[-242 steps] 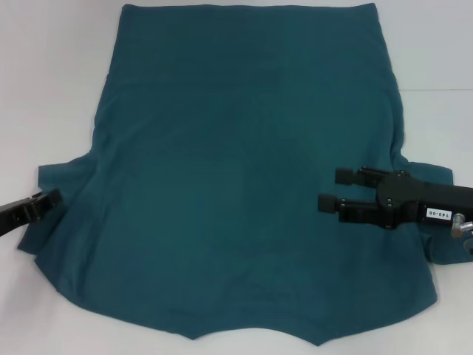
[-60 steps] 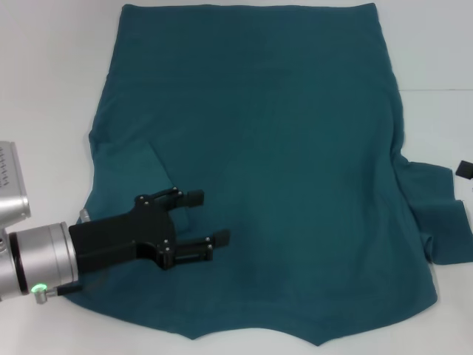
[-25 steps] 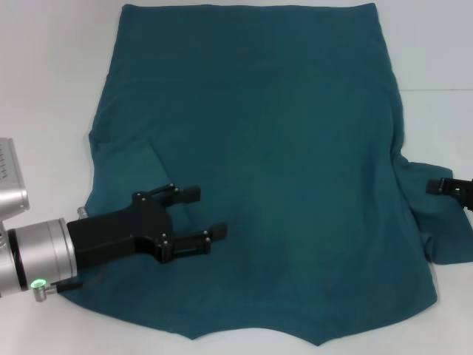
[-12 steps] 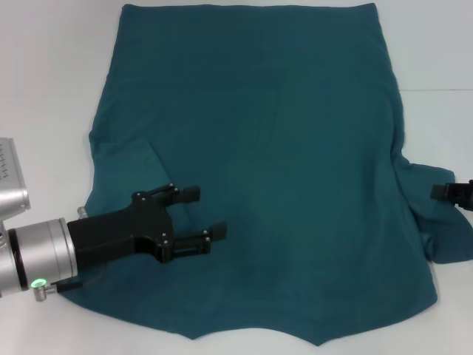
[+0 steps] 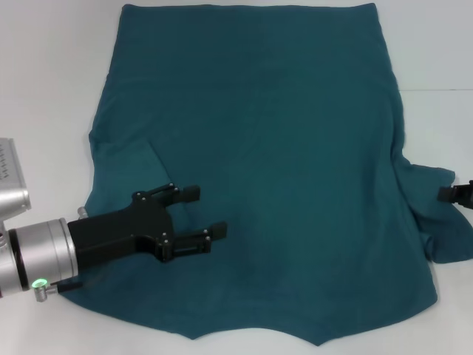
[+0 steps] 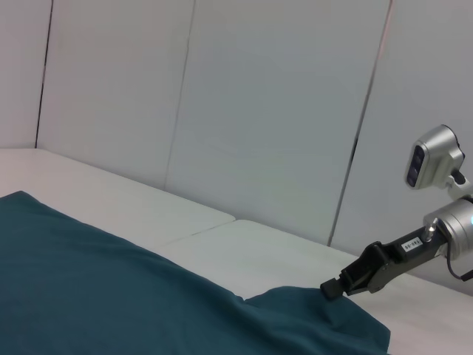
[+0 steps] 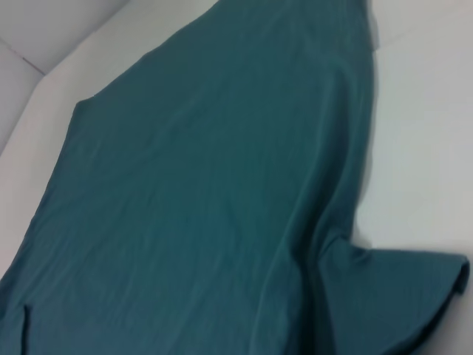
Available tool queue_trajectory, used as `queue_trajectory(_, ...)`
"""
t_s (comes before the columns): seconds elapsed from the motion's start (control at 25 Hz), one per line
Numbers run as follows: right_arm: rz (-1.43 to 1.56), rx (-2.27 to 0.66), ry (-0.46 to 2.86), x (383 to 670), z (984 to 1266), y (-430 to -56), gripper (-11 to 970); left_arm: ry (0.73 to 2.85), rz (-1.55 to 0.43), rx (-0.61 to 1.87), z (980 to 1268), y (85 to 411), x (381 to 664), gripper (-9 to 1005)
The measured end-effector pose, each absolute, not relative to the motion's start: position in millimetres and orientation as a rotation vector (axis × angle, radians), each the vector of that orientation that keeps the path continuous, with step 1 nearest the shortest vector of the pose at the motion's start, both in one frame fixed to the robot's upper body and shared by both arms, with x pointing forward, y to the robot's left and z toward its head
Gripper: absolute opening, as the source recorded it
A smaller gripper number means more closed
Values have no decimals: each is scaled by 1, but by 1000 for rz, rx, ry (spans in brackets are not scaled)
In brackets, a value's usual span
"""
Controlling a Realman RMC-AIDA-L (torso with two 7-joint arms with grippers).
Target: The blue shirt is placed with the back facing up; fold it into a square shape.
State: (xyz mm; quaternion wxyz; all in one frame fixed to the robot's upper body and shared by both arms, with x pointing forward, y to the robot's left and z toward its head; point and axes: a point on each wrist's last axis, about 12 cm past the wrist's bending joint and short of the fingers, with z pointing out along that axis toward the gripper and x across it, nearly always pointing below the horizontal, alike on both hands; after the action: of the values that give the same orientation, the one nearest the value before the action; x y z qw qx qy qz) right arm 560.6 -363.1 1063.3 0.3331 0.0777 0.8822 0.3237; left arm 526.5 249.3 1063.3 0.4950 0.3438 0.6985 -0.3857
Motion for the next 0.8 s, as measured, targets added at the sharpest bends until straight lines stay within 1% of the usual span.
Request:
queue_trajectory(0.52,734,253,2145,561,1065,-383,-1,1707,-961,797,1064,250,527,859)
queue_trajectory(0.8,716,178,2126,580,1082,-380,2,1704,-969,776,1063,249,526,859)
